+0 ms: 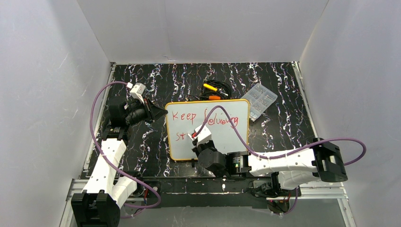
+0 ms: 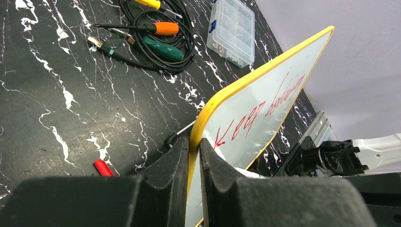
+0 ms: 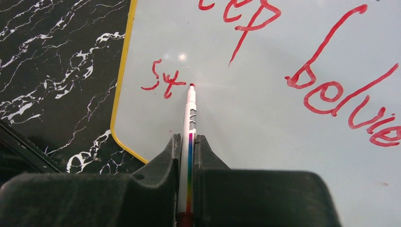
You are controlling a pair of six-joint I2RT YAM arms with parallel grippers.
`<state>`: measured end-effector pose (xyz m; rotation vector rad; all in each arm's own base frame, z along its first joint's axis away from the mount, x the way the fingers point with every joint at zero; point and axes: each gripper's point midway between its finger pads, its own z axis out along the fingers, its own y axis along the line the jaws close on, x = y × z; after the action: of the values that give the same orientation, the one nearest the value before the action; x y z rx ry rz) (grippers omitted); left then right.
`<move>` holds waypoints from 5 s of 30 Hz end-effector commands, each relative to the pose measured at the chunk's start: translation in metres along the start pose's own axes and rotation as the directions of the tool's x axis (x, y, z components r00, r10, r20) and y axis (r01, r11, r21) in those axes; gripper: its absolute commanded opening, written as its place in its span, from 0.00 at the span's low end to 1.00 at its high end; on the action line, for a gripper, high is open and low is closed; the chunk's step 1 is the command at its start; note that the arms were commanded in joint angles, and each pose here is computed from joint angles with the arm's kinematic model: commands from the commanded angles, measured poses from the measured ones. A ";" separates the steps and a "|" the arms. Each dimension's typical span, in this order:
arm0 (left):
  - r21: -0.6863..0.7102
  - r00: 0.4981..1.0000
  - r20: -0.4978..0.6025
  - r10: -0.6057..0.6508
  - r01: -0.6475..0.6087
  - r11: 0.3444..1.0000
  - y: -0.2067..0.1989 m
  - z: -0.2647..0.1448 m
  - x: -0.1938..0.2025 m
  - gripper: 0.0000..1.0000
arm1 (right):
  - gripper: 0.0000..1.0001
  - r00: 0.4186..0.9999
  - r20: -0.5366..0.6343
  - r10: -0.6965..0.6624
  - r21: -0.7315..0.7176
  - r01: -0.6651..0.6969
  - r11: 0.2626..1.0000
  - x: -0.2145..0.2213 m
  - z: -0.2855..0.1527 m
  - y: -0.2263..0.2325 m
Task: Write a sentence on the whiteboard
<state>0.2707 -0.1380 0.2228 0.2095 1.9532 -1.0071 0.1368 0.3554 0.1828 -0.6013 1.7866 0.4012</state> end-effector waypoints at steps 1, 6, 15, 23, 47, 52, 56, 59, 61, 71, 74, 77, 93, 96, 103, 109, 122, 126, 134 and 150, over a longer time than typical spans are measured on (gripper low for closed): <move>0.046 0.999 -0.038 -0.004 0.006 0.999 -0.013 -0.001 0.004 0.00 | 0.01 1.000 0.014 0.021 0.036 -0.021 0.999 -0.005 0.003 -0.006; 0.047 0.999 -0.036 -0.003 0.004 0.999 -0.014 -0.001 0.003 0.00 | 0.01 1.000 -0.013 0.024 0.050 -0.024 0.998 0.003 -0.002 -0.013; 0.048 0.999 -0.038 -0.003 0.005 0.999 -0.014 -0.001 0.004 0.00 | 0.01 0.998 -0.050 0.040 -0.006 -0.040 0.999 0.013 -0.007 -0.002; 0.049 0.999 -0.039 -0.005 0.006 0.999 -0.014 -0.001 0.004 0.00 | 0.01 0.999 -0.040 0.033 -0.040 -0.034 0.999 0.010 -0.008 0.007; 0.050 0.999 -0.040 -0.005 0.007 0.999 -0.014 -0.001 0.004 0.00 | 0.01 0.998 0.007 0.056 0.065 -0.057 0.996 -0.001 -0.012 -0.017; 0.052 0.999 -0.039 -0.004 0.006 0.999 -0.015 -0.001 0.004 0.00 | 0.01 0.996 0.041 0.084 0.009 -0.084 0.996 -0.009 -0.020 -0.015; 0.051 0.999 -0.041 -0.005 0.008 0.999 -0.014 -0.001 0.004 0.00 | 0.01 0.996 0.049 0.078 0.034 -0.080 0.996 -0.006 -0.020 -0.021; 0.051 0.999 -0.041 -0.006 0.008 0.999 -0.014 -0.001 0.005 0.00 | 0.01 0.998 0.024 0.059 0.072 -0.060 0.996 -0.001 -0.018 -0.024; 0.051 0.999 -0.042 -0.007 0.009 0.999 -0.014 -0.001 0.005 0.00 | 0.01 0.998 0.020 0.051 0.079 -0.053 0.995 0.000 -0.016 -0.023; 0.050 0.999 -0.040 -0.004 0.006 0.999 -0.014 -0.001 0.004 0.00 | 0.01 1.000 -0.010 0.007 0.071 -0.007 0.997 0.004 -0.012 -0.016; 0.050 0.999 -0.039 -0.005 0.007 0.999 -0.014 -0.001 0.004 0.00 | 0.01 0.999 -0.039 0.002 0.062 0.000 0.998 0.012 -0.014 -0.017; 0.050 0.999 -0.038 -0.004 0.006 0.999 -0.014 -0.001 0.004 0.00 | 0.01 0.998 -0.057 0.000 0.069 0.004 0.998 0.017 -0.018 -0.021; 0.050 0.999 -0.041 -0.007 0.009 0.999 -0.014 -0.001 0.005 0.00 | 0.01 1.000 0.022 -0.001 0.156 -0.003 0.988 -0.007 -0.020 -0.037; 0.050 0.999 -0.040 -0.006 0.008 0.999 -0.014 -0.001 0.004 0.00 | 0.01 0.999 0.038 -0.009 0.151 0.003 0.988 -0.012 -0.017 -0.033; 0.051 0.999 -0.039 -0.004 0.006 0.999 -0.015 -0.001 0.004 0.00 | 0.01 0.999 0.029 -0.020 0.129 0.017 0.992 -0.011 -0.013 -0.025; 0.054 0.999 -0.039 -0.004 0.006 0.999 -0.015 -0.001 0.004 0.00 | 0.01 0.998 0.053 0.025 0.064 -0.028 0.998 -0.018 -0.021 -0.022; 0.053 0.999 -0.039 -0.004 0.006 0.999 -0.015 -0.001 0.004 0.00 | 0.01 1.000 -0.012 -0.008 0.130 0.009 0.991 0.004 -0.022 -0.036; 0.053 0.999 -0.039 -0.003 0.005 0.999 -0.015 -0.001 0.004 0.00 | 0.01 0.999 -0.031 -0.005 0.128 0.009 0.992 0.011 -0.024 -0.037; 0.053 0.999 -0.038 -0.002 0.004 0.999 -0.015 -0.001 0.003 0.00 | 0.01 0.998 -0.064 0.011 0.076 -0.006 0.997 0.022 -0.028 -0.029; 0.051 0.999 -0.041 -0.005 0.007 0.999 -0.015 -0.001 0.005 0.00 | 0.01 0.999 0.031 0.023 0.171 -0.028 0.985 -0.004 -0.026 -0.041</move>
<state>0.2712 -0.1387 0.2230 0.2103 1.9554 -1.0048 0.1313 0.3129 0.1747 -0.5455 1.8304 0.2929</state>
